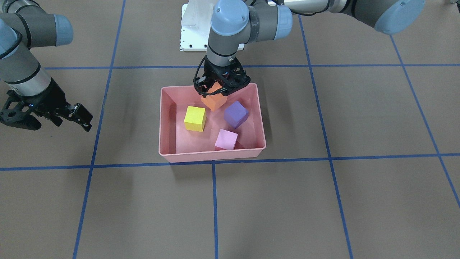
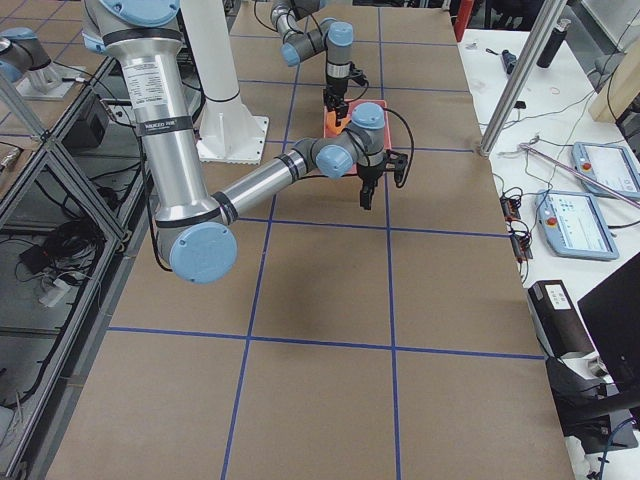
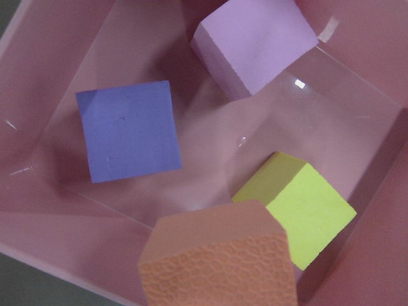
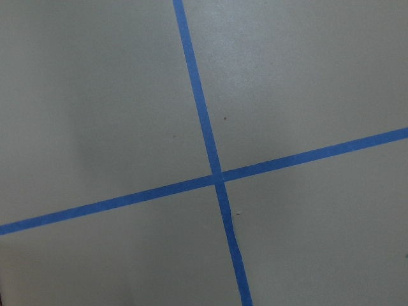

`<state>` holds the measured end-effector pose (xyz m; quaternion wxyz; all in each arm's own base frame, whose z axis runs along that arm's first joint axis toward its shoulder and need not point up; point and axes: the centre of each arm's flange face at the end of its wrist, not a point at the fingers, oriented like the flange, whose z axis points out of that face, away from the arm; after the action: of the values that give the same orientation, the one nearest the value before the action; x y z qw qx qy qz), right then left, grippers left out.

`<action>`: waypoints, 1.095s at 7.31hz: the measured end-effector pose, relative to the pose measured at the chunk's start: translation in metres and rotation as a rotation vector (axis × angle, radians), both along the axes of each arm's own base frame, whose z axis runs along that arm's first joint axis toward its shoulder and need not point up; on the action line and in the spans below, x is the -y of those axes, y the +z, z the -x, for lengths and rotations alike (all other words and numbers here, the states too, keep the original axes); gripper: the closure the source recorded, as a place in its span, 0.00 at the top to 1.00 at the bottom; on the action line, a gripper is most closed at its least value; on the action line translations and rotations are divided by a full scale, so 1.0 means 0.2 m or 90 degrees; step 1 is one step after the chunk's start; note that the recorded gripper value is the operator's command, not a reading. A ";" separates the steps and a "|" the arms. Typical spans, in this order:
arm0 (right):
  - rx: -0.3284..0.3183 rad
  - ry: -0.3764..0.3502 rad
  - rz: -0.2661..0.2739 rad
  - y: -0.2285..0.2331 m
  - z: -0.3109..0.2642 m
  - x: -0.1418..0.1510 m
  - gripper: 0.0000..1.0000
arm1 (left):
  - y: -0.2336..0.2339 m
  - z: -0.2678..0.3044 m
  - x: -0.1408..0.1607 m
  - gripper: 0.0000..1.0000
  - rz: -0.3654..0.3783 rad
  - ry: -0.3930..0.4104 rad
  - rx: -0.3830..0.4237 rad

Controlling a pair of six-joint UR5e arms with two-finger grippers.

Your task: Place blocks into pink bin with both arms

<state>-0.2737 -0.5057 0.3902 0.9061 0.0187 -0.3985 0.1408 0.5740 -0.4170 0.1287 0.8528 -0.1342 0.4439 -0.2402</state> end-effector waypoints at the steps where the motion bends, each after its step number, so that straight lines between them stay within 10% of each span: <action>1: 0.001 -0.001 0.001 0.00 0.00 0.00 1.00 | 0.01 -0.01 0.01 1.00 -0.001 0.000 0.001; 5: 0.000 -0.015 -0.004 0.06 -0.11 0.02 1.00 | -0.03 0.29 0.10 1.00 -0.045 -0.020 -0.028; 8: -0.024 -0.079 -0.050 0.36 -0.52 0.01 1.00 | 0.65 0.97 0.07 1.00 -0.215 0.063 0.050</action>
<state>-0.1704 -0.5075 0.4612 0.9190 0.0319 -0.3871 0.0681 0.3794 -0.4317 0.2582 0.8905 -0.0014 0.4374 -0.1249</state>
